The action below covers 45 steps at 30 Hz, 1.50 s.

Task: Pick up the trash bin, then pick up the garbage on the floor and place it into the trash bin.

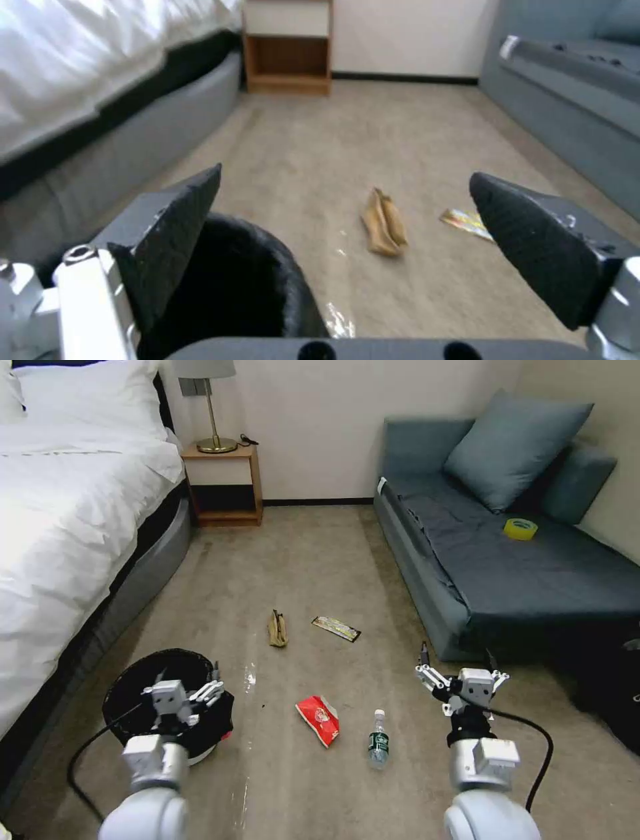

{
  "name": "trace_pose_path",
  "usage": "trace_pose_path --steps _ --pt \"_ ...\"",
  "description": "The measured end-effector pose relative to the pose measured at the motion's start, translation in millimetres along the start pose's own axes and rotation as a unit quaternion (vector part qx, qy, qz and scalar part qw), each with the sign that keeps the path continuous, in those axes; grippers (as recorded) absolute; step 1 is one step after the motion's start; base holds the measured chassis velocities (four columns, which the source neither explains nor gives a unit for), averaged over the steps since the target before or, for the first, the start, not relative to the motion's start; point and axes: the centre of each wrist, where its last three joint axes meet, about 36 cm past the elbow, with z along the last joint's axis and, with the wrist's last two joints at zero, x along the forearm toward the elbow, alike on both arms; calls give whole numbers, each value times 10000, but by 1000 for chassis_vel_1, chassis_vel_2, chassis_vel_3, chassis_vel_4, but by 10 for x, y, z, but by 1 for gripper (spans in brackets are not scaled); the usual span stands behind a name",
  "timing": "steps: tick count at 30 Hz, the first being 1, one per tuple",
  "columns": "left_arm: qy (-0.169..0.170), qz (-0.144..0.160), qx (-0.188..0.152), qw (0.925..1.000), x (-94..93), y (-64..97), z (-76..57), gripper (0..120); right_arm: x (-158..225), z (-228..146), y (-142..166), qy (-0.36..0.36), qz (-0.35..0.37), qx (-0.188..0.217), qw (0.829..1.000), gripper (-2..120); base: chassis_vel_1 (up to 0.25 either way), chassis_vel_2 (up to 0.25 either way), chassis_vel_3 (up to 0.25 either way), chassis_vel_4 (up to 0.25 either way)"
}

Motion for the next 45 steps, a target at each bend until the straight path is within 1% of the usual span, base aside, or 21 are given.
trace_pose_path --steps 2,3,5,7,10,11,12,15,16,19,20,22,24,25,27,30,36,39,40,42,45 --pt "-29 -26 -114 9999 21 134 -93 100 -12 -12 -62 27 7 -51 10000 100 0 0 0 0" --pt "-29 -26 -114 9999 21 134 -93 100 -12 -12 -62 27 7 -51 10000 100 0 0 0 0" --pt "-26 -15 -115 9999 56 210 -170 100 0 -17 -92 35 9 -53 10000 100 0 0 0 0" --pt "-25 -27 -146 9999 66 240 -188 100 0 -25 -113 26 18 -52 10000 100 0 0 0 0" --pt "40 -245 -193 9995 71 392 -257 100 -11 -39 -182 -1 41 -13 10000 100 0 0 0 0" --pt "40 -245 -193 9995 71 392 -257 100 -11 -39 -182 -1 41 -13 10000 100 0 0 0 0" --pt "87 -354 -169 9992 67 462 -292 100 -16 -40 -200 -7 47 3 10000 100 0 0 0 0" --pt "412 -819 -38 9958 17 748 -423 100 -40 -48 -212 -42 50 1 10000 100 0 0 0 0" --pt "412 -819 -38 9958 17 748 -423 100 -40 -48 -212 -42 50 1 10000 100 0 0 0 0" --pt "1078 -1291 262 9854 -152 1131 -489 100 -70 -46 -189 -69 10 -9 10000 100 0 0 0 0" --pt "1078 -1291 262 9854 -152 1131 -489 100 -70 -46 -189 -69 10 -9 10000 100 0 0 0 0" --pt "1370 -1448 362 9793 -264 1328 -486 100 -87 -52 -184 -89 -11 -8 10000 100 0 0 0 0" --pt "1628 -1504 460 9740 -378 1459 -474 100 -107 -62 -185 -113 -31 -5 9999 100 0 0 0 0" --pt "1628 -1504 460 9740 -378 1459 -474 100 -107 -62 -185 -113 -31 -5 9999 100 0 0 0 0" --pt "1849 -1540 592 9688 -498 1534 -447 100 -125 -71 -188 -138 -43 -2 9999 100 0 0 0 0" --pt "2065 -1583 678 9632 -640 1568 -429 100 -144 -73 -190 -155 -51 2 9999 100 0 0 0 0" --pt "2239 -1669 803 9569 -807 1583 -359 100 -167 -77 -206 -180 -35 9 9998 100 0 0 0 0" --pt "2423 -1723 851 9510 -906 1610 -229 100 -182 -67 -222 -191 -16 16 9998 100 0 0 0 0" --pt "2423 -1723 851 9510 -906 1610 -229 100 -182 -67 -222 -191 -16 16 9998 100 0 0 0 0" --pt "2516 -1748 868 9480 -942 1623 -159 100 -189 -62 -225 -196 -8 16 9998 100 0 0 0 0" --pt "2729 -1807 911 9405 -1006 1658 11 100 -206 -61 -223 -216 3 8 9998 100 0 0 0 0"
